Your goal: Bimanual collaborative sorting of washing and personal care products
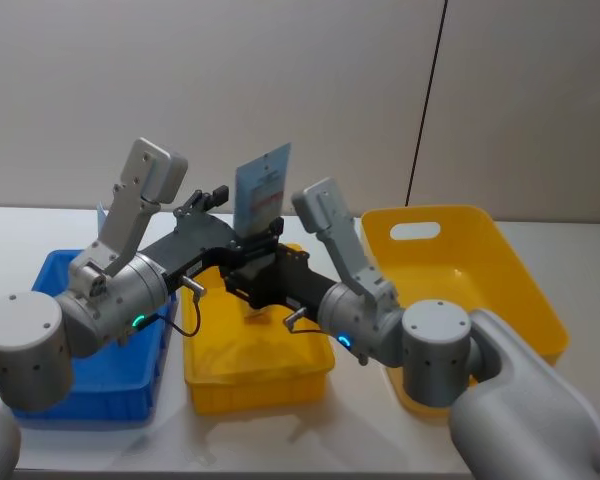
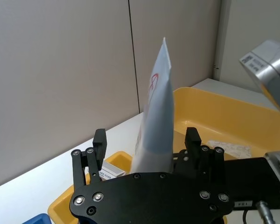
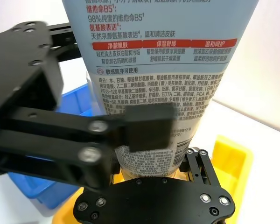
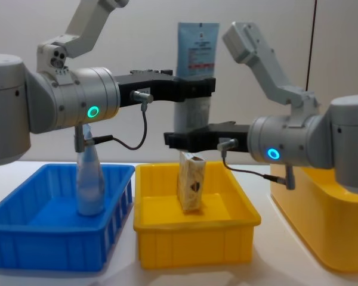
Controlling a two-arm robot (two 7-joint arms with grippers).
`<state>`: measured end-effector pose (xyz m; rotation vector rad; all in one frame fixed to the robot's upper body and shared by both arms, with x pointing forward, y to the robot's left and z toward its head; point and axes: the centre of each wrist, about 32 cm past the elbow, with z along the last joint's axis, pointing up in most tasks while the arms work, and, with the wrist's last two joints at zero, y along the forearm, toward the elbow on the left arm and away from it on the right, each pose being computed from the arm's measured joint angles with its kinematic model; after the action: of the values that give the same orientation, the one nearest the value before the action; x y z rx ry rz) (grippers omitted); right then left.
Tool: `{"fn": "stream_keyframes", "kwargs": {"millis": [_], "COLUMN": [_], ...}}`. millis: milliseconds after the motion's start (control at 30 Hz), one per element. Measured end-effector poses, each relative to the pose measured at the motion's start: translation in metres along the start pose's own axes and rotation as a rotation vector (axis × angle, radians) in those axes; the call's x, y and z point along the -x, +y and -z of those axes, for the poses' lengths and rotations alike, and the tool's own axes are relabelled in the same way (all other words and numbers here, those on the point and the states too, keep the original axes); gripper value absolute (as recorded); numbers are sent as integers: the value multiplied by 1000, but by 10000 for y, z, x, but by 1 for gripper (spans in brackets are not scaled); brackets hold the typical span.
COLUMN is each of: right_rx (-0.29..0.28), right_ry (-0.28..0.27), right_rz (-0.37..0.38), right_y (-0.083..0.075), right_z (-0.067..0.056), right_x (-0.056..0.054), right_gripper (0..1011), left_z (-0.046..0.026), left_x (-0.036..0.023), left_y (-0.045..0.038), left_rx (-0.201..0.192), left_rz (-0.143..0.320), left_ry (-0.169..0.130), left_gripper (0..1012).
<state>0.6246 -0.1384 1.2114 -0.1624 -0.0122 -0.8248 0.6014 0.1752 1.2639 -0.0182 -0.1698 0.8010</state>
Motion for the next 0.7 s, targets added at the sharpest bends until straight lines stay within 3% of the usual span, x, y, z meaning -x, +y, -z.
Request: {"fn": "stream_keyframes", "kwargs": {"millis": [267,700], "right_rx": [-4,25], "right_ry": [41,137], "right_rz": [64,265], "right_y": [-80,-307], "right_z": [-6,-35], "right_x": [-54,-243], "right_gripper": [635,634], "left_z": [0,0], "left_x": [0,0], "left_y": [0,0], "left_rx": [0,0], "left_rz": [0,0], "left_ry": [0,0], "left_gripper": [1001,1001]}}
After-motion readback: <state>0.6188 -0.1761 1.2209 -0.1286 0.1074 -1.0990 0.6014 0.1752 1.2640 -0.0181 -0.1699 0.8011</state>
